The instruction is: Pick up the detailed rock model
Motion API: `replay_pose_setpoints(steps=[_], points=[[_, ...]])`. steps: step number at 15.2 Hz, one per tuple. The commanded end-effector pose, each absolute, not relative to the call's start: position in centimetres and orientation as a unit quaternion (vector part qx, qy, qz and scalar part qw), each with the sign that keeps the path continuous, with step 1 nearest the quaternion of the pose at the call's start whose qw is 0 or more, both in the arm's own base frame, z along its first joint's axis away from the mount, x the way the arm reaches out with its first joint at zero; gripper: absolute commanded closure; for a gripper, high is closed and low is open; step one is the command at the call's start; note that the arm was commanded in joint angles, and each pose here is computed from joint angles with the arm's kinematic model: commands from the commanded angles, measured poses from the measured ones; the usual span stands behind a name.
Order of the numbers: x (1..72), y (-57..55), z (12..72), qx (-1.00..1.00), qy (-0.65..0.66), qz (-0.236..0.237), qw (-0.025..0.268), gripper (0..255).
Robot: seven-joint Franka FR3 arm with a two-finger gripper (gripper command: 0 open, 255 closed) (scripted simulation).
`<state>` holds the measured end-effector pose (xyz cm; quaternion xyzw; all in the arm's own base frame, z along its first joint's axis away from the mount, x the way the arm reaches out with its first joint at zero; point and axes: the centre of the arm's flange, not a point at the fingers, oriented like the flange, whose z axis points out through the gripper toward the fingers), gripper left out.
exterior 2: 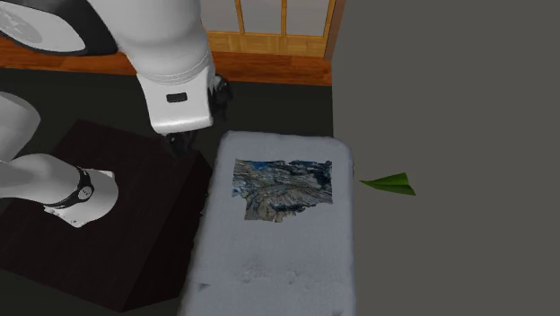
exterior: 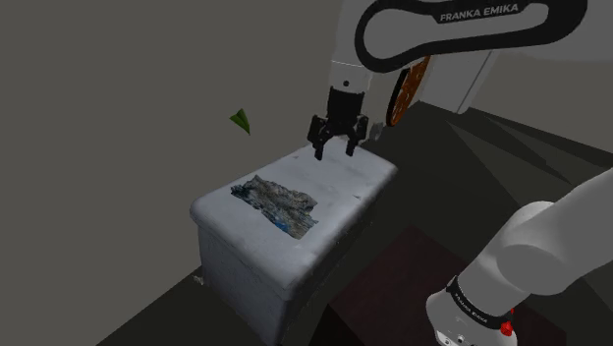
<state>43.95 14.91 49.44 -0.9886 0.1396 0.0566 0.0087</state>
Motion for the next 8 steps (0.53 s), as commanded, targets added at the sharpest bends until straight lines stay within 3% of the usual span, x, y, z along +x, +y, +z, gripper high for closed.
replay_pose_setpoints(steps=[1, 8], points=[[45.8, 16.5, 48.1, -0.982, 0.175, 0.068, 0.009, 0], [53.3, 20.6, 43.4, -0.952, 0.287, 0.104, 0.01, 0]])
